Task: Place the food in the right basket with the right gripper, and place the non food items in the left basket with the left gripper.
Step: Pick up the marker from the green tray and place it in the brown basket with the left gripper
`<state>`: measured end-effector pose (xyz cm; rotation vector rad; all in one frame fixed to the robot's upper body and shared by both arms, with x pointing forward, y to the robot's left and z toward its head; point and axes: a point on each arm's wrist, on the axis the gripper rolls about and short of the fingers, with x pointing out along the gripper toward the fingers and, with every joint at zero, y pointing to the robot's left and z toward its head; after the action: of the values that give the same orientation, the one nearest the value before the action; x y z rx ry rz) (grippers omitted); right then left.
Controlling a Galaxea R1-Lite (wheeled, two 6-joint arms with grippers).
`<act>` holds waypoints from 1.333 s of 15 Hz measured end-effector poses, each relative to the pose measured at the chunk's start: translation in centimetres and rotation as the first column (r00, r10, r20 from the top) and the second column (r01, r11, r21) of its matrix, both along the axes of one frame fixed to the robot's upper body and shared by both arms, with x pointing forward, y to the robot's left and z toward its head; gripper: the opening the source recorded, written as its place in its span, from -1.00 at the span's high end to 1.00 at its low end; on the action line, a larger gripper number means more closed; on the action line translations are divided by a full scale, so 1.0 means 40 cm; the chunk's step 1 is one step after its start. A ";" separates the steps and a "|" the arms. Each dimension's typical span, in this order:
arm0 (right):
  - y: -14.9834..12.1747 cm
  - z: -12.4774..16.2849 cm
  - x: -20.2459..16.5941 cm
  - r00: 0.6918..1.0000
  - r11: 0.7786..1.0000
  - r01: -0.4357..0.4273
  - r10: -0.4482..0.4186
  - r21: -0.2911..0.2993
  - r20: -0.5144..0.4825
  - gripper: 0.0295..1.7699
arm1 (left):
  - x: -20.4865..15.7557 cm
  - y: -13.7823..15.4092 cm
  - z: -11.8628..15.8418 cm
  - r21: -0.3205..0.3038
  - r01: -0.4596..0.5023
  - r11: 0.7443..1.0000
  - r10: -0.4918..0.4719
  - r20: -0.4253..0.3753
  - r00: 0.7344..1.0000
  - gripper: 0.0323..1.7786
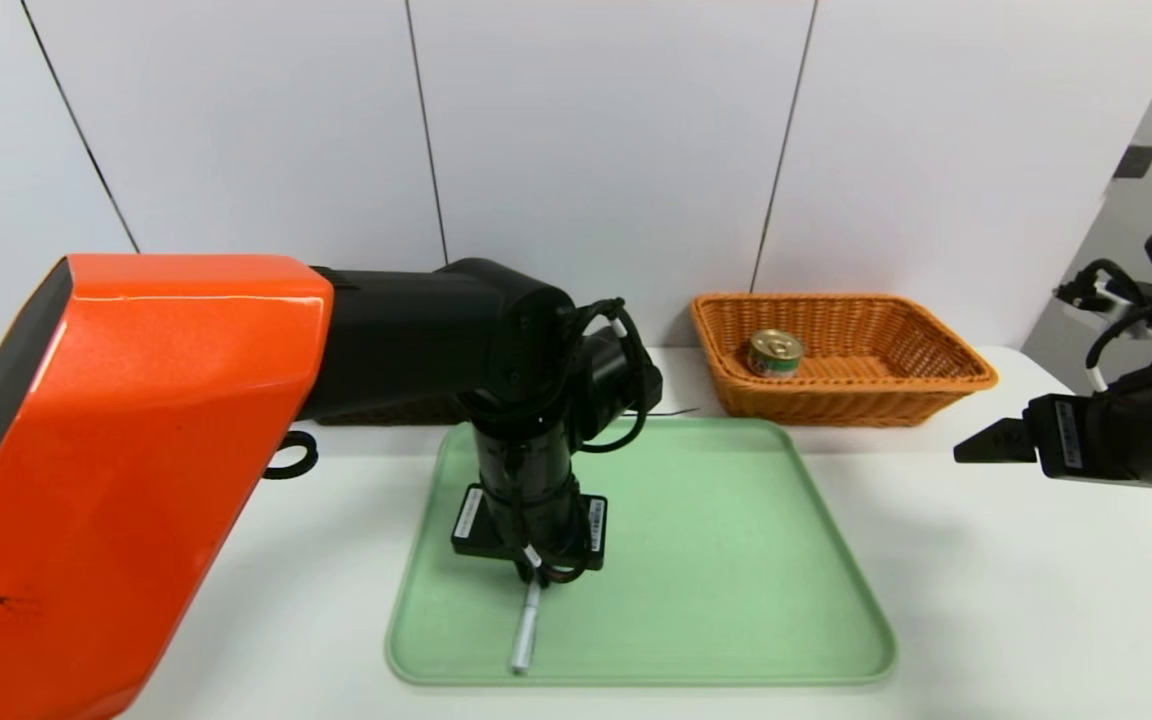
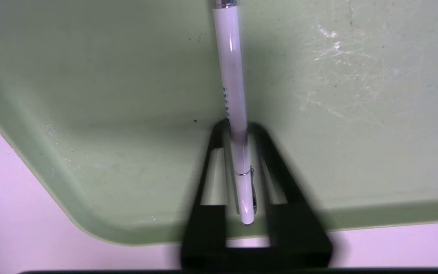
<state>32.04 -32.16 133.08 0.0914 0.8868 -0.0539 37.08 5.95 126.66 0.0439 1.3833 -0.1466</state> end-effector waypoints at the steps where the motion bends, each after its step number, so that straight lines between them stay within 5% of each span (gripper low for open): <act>1: 0.000 0.000 -0.001 1.000 1.000 0.000 0.000 0.000 0.000 -0.92 | 0.000 0.000 0.000 0.000 -0.003 1.000 0.003 -0.002 1.000 0.96; 9: -0.001 0.003 -0.007 1.000 1.000 0.000 0.000 0.000 0.006 -0.92 | -0.017 0.015 0.055 -0.029 0.034 0.999 -0.033 0.048 0.998 0.96; 14: 0.000 0.004 -0.010 1.000 1.000 -0.001 0.001 -0.001 0.009 -0.92 | -0.052 0.039 0.139 -0.015 0.121 0.993 -0.117 0.170 0.979 0.96; 17: 0.000 0.008 -0.014 1.000 1.000 -0.001 0.001 -0.001 0.014 -0.92 | -0.066 0.060 0.207 0.060 0.217 0.974 -0.225 0.336 0.915 0.96; 20: 0.000 0.009 -0.015 1.000 1.000 -0.002 0.002 -0.001 0.016 -0.92 | -0.061 0.092 0.289 0.135 0.301 0.944 -0.326 0.521 0.789 0.96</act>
<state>31.45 -32.18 133.44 0.0893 0.8709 -0.0515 34.63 9.62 138.23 0.3339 0.8015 -0.3547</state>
